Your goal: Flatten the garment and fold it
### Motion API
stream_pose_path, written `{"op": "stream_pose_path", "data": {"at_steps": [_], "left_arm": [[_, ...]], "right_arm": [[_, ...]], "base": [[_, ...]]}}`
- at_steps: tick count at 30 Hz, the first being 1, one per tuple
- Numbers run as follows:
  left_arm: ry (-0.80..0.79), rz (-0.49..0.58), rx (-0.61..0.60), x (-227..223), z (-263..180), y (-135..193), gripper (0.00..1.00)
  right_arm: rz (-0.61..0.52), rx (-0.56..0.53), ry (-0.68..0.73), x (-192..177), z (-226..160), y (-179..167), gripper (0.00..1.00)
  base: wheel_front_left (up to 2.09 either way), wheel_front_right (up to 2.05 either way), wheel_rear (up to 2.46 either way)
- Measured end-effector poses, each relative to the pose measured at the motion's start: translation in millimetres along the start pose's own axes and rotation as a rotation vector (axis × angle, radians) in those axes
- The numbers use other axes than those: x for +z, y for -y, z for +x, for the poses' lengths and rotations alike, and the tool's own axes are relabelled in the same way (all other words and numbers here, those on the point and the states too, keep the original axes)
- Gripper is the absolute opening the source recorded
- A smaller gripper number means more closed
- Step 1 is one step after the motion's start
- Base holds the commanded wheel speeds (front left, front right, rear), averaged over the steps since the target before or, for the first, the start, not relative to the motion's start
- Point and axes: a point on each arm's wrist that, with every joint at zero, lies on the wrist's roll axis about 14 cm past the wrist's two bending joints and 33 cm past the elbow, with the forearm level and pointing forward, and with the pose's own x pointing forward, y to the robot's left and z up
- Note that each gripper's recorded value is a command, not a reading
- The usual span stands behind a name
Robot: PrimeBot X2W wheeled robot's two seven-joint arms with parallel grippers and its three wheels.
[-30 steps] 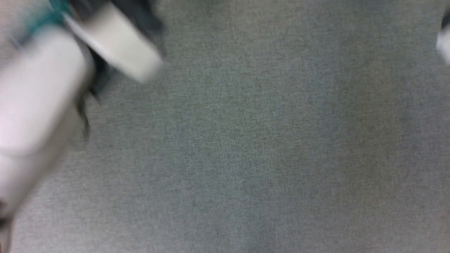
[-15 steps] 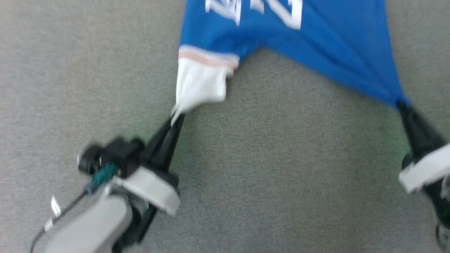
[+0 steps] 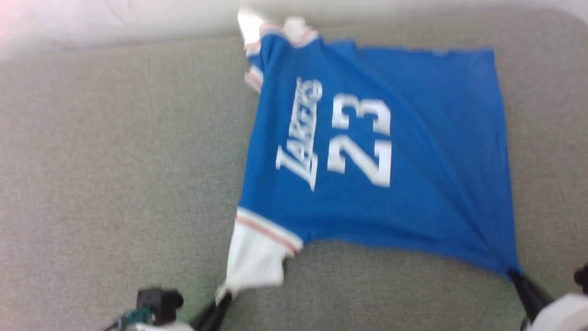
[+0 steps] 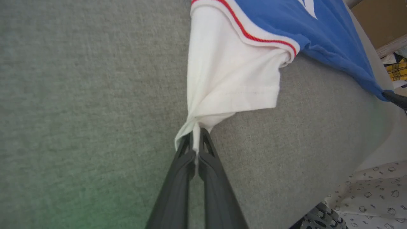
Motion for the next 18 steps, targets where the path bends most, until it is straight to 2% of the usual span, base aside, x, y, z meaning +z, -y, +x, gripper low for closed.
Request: {"op": "stream_pose_path", "data": {"at_steps": [12, 18], "left_arm": [[-0.249, -0.155, 0.028, -72.3, -60.5, 13.1, 0.0], [-0.285, -0.199, 0.047, -85.3, -81.0, 15.2, 0.0]], "right_arm": [[0.008, 0.0, -0.268, -72.7, -62.1, 10.9, 0.0], [0.046, 0.021, -0.376, -99.7, -84.0, 7.4, 0.0]], "base": [[0.0, 0.0, 0.0], [0.0, 0.0, 0.0]]}}
